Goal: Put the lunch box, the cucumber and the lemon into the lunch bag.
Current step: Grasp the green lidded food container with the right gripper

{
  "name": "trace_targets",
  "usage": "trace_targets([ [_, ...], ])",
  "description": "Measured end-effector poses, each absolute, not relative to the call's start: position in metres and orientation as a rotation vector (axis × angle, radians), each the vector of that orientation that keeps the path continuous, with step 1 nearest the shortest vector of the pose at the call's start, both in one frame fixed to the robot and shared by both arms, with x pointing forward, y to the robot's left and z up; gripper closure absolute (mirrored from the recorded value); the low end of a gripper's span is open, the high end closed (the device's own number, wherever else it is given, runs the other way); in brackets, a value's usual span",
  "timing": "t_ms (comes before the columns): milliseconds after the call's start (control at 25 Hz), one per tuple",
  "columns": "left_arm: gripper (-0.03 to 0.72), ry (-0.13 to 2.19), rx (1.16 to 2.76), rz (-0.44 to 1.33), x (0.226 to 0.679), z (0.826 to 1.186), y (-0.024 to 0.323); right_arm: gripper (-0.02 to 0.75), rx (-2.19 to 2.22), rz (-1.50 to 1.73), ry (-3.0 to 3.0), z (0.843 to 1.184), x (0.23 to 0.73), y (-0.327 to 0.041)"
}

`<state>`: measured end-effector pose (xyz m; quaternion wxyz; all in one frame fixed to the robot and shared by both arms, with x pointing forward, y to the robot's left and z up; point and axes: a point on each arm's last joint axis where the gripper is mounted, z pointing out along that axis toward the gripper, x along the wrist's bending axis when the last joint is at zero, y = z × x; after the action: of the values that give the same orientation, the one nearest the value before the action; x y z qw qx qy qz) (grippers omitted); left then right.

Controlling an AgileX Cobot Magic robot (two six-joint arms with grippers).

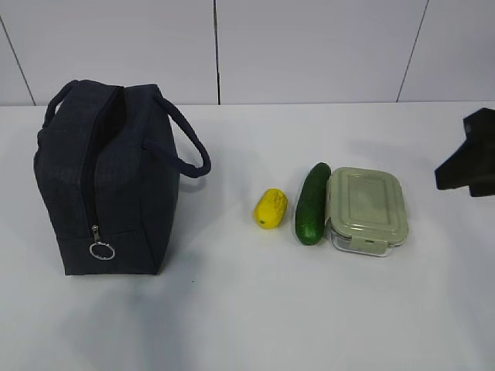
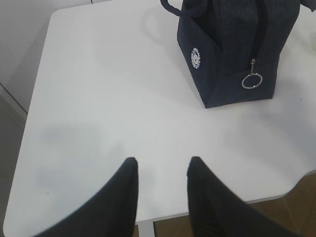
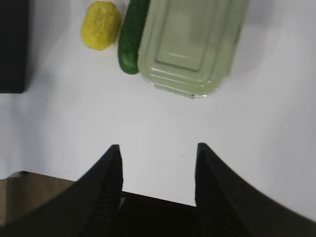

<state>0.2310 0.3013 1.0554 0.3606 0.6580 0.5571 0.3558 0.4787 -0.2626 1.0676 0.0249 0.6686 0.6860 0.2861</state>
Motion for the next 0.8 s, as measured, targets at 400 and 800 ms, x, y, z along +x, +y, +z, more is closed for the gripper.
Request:
trace_targets([
  [400, 0.443, 1.436, 1.696, 0.917, 0.231, 1.055, 0.301, 0.371, 2.176, 1.079, 2.228, 1.035, 0.521, -0.274],
  [800, 0.443, 1.434, 1.694, 0.918, 0.231, 1.056, 0.301, 0.371, 2.204, 1.336, 2.296, 1.012, 0.534, -0.314],
])
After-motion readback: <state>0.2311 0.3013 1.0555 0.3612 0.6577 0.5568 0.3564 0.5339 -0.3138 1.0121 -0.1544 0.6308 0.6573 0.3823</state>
